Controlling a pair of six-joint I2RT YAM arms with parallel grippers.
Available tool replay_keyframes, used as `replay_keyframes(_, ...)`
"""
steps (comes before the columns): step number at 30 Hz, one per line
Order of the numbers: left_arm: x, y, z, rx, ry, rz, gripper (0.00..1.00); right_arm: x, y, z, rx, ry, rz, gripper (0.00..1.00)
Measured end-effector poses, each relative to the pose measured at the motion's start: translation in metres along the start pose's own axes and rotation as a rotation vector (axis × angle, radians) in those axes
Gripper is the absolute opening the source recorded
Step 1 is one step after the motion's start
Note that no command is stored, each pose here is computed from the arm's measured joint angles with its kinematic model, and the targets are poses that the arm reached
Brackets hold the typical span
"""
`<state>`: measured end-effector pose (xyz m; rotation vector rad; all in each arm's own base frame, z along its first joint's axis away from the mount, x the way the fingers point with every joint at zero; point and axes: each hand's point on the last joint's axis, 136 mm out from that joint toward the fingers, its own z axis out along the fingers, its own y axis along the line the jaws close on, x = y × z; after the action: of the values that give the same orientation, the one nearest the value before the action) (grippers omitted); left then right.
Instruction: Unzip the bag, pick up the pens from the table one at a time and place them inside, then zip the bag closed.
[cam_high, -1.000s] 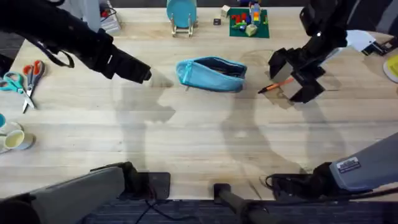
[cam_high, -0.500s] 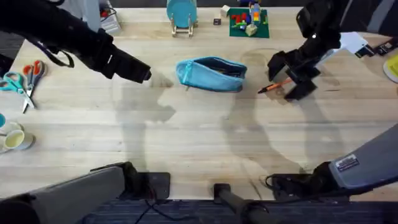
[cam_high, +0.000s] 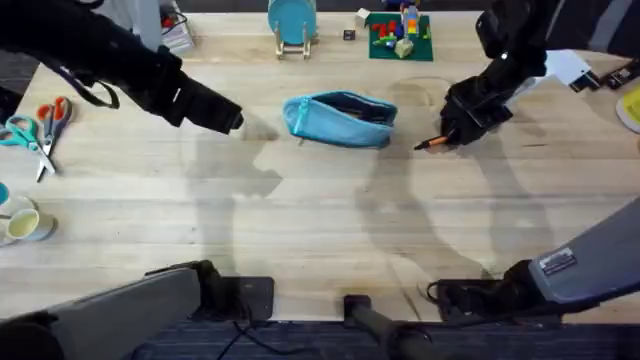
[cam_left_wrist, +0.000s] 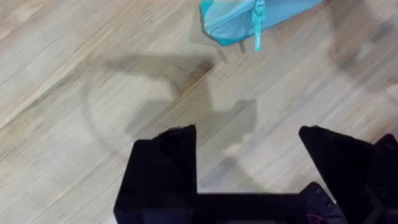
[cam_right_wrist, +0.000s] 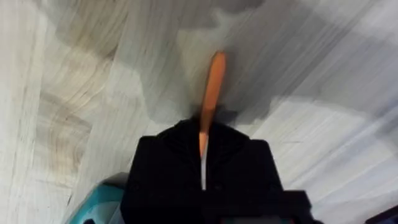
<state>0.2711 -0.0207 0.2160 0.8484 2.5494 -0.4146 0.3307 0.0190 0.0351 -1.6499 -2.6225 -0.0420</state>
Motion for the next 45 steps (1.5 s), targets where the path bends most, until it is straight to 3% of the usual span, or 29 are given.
replay_keyframes(19,0.000,0.000,0.000,-0.001,0.001,0.000,0.995,-0.008,0.004,-0.009,0.067,-0.006,-0.082,0.031)
replay_keyframes(33,0.000,0.000,0.000,-0.001,0.001,0.000,0.996,-0.036,0.045,-0.078,-0.037,-0.142,-0.227,0.032)
replay_keyframes(45,0.000,0.000,0.000,-0.001,0.001,0.000,0.995,-0.047,0.080,-0.149,-0.185,-0.291,-0.553,0.032)
